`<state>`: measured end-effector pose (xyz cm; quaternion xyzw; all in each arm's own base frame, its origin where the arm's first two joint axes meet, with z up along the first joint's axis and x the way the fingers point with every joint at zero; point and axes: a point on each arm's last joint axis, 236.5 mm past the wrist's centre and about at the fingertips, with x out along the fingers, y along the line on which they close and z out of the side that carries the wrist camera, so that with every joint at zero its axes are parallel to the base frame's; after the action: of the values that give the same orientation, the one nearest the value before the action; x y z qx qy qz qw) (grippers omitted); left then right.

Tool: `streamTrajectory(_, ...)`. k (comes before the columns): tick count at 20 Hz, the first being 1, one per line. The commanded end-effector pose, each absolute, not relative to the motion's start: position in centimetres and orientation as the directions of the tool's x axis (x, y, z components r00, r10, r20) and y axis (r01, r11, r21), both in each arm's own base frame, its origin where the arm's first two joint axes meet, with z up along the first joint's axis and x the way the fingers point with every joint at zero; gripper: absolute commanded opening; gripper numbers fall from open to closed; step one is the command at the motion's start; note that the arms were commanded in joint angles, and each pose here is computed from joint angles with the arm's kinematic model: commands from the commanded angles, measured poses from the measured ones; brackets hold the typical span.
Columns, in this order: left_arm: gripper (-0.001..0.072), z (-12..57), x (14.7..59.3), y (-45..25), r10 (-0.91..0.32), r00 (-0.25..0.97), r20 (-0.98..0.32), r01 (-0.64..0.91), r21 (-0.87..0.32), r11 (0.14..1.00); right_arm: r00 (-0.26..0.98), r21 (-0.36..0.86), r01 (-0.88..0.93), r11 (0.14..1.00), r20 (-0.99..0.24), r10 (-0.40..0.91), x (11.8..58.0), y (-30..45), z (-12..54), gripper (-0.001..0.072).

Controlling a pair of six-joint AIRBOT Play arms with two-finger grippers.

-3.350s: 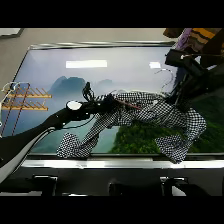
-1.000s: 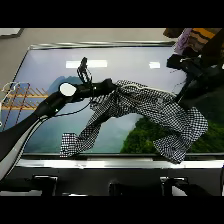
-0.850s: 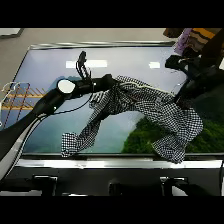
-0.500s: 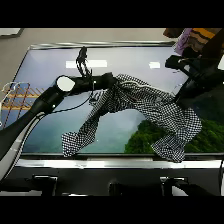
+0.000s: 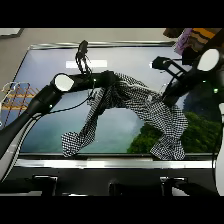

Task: Fold the clothes and pants, and hang the long-sleeved shirts on hangers.

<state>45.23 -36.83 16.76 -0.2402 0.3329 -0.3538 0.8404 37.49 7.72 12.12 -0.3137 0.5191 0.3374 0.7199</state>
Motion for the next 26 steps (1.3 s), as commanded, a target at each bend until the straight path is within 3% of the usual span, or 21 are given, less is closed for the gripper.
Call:
streamTrajectory(1, 0.003, 17.8, 44.6, -37.0, -0.752, 0.516, -0.41, 0.493, -0.576, 0.652, 0.306, -0.185, -0.79, 0.584, -0.945, 0.115, 39.5, 10.0, 11.6, 0.0032)
streamTrajectory(4, 0.003, 17.2, 43.2, -37.2, -0.734, 0.479, -0.481, 0.52, -0.519, 0.679, 0.316, -0.184, -0.784, 0.592, -0.941, 0.125, 40.1, 11.7, 11.0, 0.0032)
streamTrajectory(12, 0.003, 14.8, 37.3, -41.4, -0.741, 0.358, -0.568, 0.592, -0.475, 0.65, 0.439, -0.231, -0.705, 0.671, -0.884, 0.157, 43.1, 12.8, 12.3, 0.0032)
streamTrajectory(23, 0.0033, 9.9, 35.6, -39.9, -0.649, 0.302, -0.698, 0.632, -0.363, 0.684, 0.537, -0.294, -0.657, 0.694, -0.829, 0.157, 40.2, 11.3, 18.3, 0.0033)
streamTrajectory(24, 0.0054, 10.0, 35.7, -39.8, -0.649, 0.304, -0.697, 0.632, -0.362, 0.685, 0.519, -0.287, -0.677, 0.677, -0.839, 0.163, 39.5, 11.4, 18.3, 0.0033)
streamTrajectory(25, 0.0192, 10.2, 35.8, -39.5, -0.648, 0.305, -0.698, 0.629, -0.363, 0.687, 0.5, -0.286, -0.699, 0.655, -0.851, 0.162, 38.8, 11.3, 18.2, 0.0033)
streamTrajectory(26, 0.0444, 10.5, 35.9, -39.1, -0.646, 0.308, -0.699, 0.625, -0.363, 0.691, 0.479, -0.282, -0.718, 0.636, -0.864, 0.158, 38.2, 11.1, 18.0, 0.0033)
